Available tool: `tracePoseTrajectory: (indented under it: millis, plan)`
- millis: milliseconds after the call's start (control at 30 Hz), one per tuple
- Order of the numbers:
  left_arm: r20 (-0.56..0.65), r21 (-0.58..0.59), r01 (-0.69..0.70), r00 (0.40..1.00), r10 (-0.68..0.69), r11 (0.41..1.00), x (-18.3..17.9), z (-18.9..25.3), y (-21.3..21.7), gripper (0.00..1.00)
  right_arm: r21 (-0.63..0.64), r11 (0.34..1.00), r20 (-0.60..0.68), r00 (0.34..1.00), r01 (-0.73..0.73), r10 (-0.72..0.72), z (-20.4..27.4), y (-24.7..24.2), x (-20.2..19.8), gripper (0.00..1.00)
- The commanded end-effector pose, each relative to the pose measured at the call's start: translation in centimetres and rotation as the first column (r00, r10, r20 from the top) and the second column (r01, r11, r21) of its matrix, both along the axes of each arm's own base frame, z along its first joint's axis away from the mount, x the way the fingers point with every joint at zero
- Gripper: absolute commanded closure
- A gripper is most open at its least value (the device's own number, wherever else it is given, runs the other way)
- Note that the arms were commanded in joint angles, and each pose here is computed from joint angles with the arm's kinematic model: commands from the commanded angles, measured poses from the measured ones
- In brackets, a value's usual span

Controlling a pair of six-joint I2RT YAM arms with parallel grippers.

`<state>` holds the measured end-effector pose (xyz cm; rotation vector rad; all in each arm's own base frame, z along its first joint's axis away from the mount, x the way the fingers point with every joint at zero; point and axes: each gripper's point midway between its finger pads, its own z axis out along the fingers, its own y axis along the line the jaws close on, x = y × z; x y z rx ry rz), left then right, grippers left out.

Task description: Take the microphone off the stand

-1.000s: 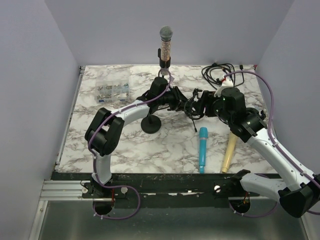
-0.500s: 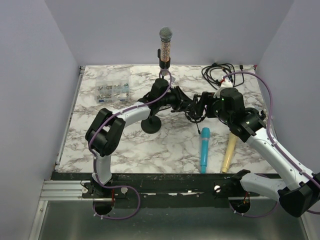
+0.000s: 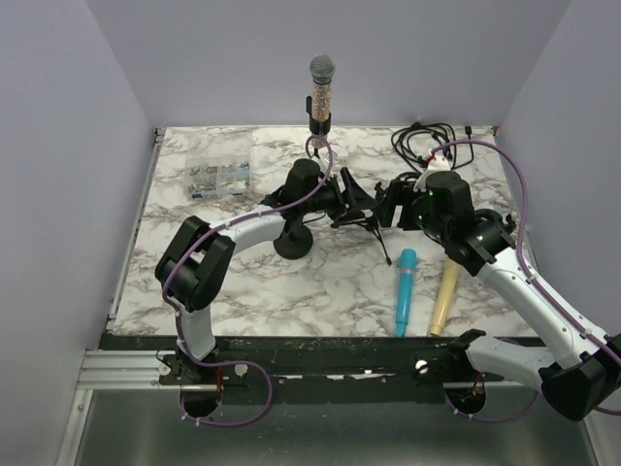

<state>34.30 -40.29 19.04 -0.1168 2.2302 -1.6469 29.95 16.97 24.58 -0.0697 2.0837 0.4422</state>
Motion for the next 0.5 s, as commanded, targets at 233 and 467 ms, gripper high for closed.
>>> tracePoseTrajectory:
  millis: [233, 467]
  plan:
    - [0.301, 0.07, 0.083, 0.948, -0.1, 0.994, -2.4, 5.0, 0.1, 0.26, 0.002, 0.999, 0.036, 0.999, 0.033, -0.033, 1.4, -0.6, 0.3, 0.2]
    - [0.383, 0.065, 0.132, 0.912, -0.147, 0.989, -4.4, 8.8, -0.6, 0.26, 0.035, 0.998, 0.074, 0.995, 0.06, -0.063, 2.6, -1.0, 0.2, 0.2]
